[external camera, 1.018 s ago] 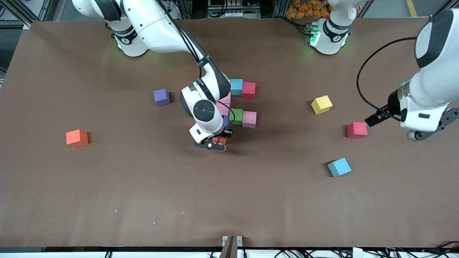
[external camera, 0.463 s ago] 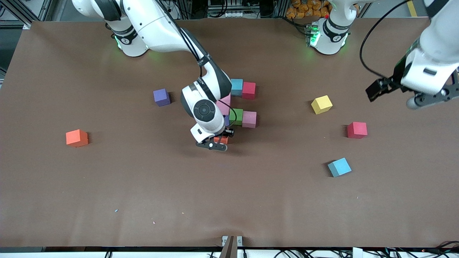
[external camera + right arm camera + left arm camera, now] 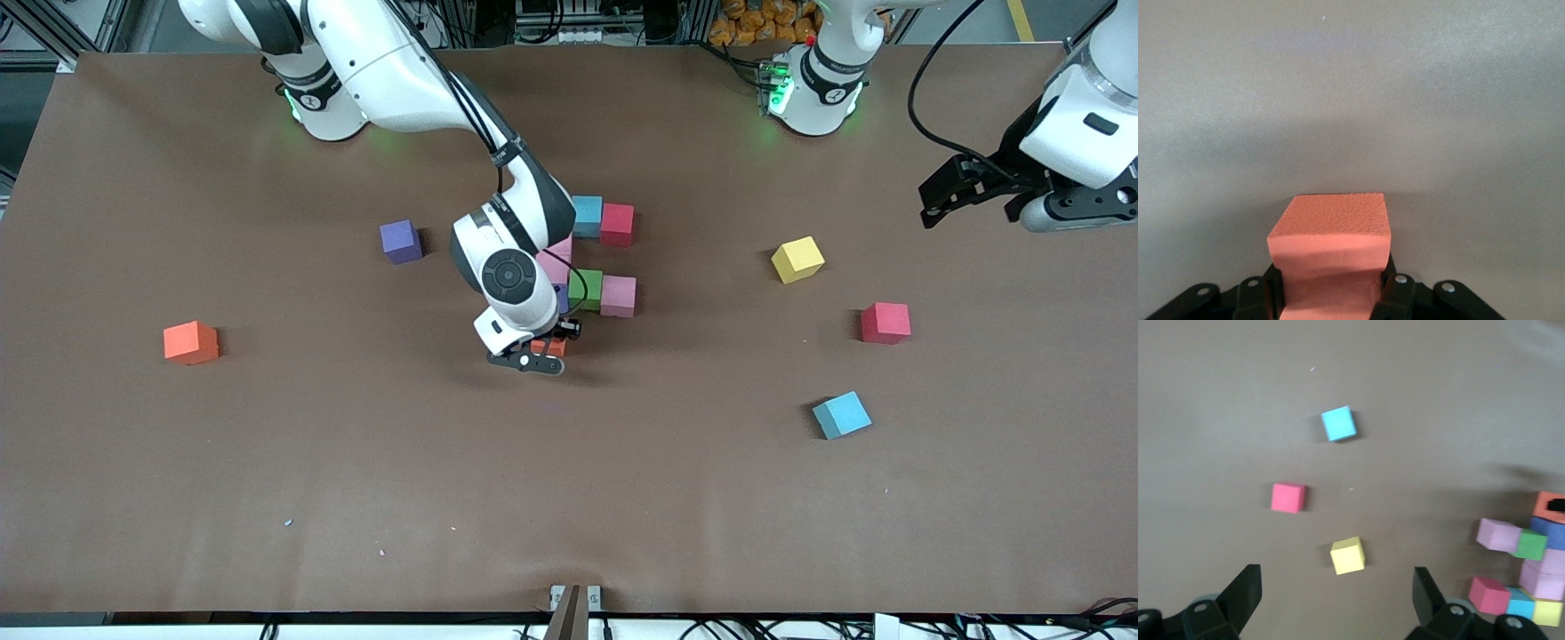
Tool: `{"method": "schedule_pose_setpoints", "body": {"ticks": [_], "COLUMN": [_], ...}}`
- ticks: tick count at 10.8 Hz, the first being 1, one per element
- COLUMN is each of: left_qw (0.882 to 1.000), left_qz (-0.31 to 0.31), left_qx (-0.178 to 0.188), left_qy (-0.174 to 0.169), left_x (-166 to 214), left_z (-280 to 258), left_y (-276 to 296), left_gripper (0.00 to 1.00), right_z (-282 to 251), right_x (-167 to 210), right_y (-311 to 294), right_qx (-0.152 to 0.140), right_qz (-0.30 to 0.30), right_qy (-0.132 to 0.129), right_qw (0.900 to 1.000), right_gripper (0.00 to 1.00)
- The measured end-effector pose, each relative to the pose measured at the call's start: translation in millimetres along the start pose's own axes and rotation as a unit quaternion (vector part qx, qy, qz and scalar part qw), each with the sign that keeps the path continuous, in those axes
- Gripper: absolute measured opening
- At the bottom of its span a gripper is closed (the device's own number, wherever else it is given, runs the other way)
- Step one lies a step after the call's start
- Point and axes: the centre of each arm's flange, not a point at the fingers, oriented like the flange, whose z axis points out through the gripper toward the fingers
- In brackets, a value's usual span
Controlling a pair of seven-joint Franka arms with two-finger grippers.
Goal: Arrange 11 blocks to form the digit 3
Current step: 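Lower the red block with the right gripper while the left gripper rises away, then set the red block at the column base and open the right gripper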
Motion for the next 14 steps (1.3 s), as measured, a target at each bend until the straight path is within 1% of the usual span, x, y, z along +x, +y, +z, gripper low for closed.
{"method": "schedule_pose_setpoints", "body": {"ticks": [5, 9, 14], "left_qw": [0.999, 0.999, 1.0], "left_qz": [0.038, 0.036, 0.029], "left_qx": [-0.005, -0.002, -0.001], "left_qy": [0.008, -0.007, -0.01], "left_x": [2, -1, 1], "left_z": [-3, 0, 2], "left_y": [-1, -4, -13], "left_gripper": [1.0, 1.0, 1.0], "right_z": [0, 0, 0], "right_x": [-1, -1, -1], "right_y": [-1, -1, -1], "right_qx": [0.0, 0.0, 0.0], "right_qz": [-0.01, -0.023, -0.025], "right_qy": [-0.001, -0.001, -0.002], "right_qw": [1.0, 1.0, 1.0], "right_gripper": [0.54, 0.54, 0.55]}}
